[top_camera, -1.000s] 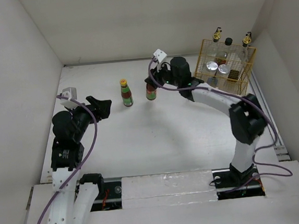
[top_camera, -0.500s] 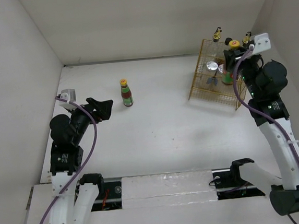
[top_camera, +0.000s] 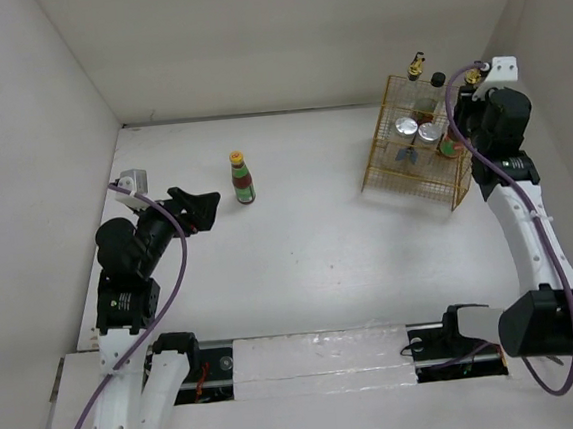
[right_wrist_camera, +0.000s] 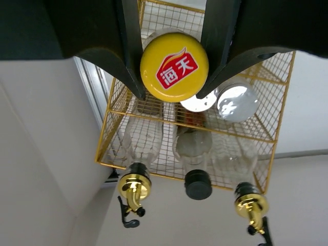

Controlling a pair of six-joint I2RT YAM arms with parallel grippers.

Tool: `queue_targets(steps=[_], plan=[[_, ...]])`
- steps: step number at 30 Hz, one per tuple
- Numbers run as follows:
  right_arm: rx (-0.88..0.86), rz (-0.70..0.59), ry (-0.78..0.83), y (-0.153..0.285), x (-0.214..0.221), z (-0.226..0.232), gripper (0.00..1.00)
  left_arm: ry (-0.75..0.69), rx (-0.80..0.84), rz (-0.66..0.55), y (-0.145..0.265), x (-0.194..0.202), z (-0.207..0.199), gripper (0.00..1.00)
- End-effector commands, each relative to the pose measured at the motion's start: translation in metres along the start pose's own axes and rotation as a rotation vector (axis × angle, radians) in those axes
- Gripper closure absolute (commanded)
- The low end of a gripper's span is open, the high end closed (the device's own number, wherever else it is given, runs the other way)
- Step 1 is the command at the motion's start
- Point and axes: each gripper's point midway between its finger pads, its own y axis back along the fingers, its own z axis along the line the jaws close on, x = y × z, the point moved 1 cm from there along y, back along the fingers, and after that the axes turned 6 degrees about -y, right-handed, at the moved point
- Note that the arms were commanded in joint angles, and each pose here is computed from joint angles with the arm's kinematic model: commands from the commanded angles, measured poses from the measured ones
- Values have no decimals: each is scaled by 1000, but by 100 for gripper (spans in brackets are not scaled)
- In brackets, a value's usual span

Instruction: Organize the condiment bottles

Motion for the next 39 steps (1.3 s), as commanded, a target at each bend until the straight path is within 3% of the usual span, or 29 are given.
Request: queue_targets(steps=[1, 15, 20, 30, 34, 39], plan=[[69, -333, -66, 10, -109, -11, 96, -5, 41, -43, 0, -12, -8, 0], [141, -333, -34, -50, -97, -34, 96, -7, 42, -22, -2, -8, -7, 0], [141, -255, -56, -63, -50, -34, 94, -4, 39, -14, -2, -6, -6, 0], [140, -88, -101, -89, 38, -34, 64, -2, 54, 0, -5, -4, -8, 0], [150, -82, -113, -89, 39, -35, 35, -1, 54, 1, -6, -4, -7, 0], [160, -115, -117, -77, 16, -36, 22, -10, 54, 1, -6, -3, -7, 0]])
